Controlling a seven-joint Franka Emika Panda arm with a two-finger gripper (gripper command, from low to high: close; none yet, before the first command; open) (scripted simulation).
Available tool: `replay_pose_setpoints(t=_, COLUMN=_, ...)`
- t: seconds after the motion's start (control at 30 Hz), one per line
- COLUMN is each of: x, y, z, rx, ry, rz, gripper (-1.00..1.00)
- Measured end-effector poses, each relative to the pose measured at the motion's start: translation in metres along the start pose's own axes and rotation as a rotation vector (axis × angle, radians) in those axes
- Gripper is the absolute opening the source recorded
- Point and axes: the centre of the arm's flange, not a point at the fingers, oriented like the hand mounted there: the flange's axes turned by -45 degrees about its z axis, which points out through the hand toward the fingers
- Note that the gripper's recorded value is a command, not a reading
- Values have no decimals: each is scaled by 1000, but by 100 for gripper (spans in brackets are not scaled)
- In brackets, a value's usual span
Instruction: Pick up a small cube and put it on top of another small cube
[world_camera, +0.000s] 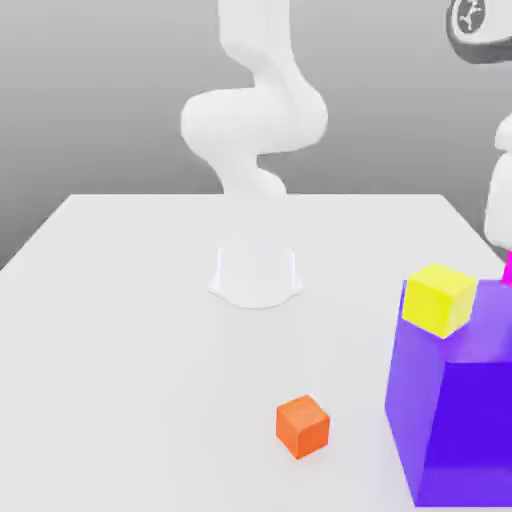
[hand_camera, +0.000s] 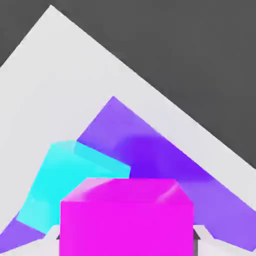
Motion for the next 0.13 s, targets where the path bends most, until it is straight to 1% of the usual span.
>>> replay_pose_setpoints(t=0.13, x=1, y=-7, z=0, rx=0, ry=0, rz=-13, gripper=100)
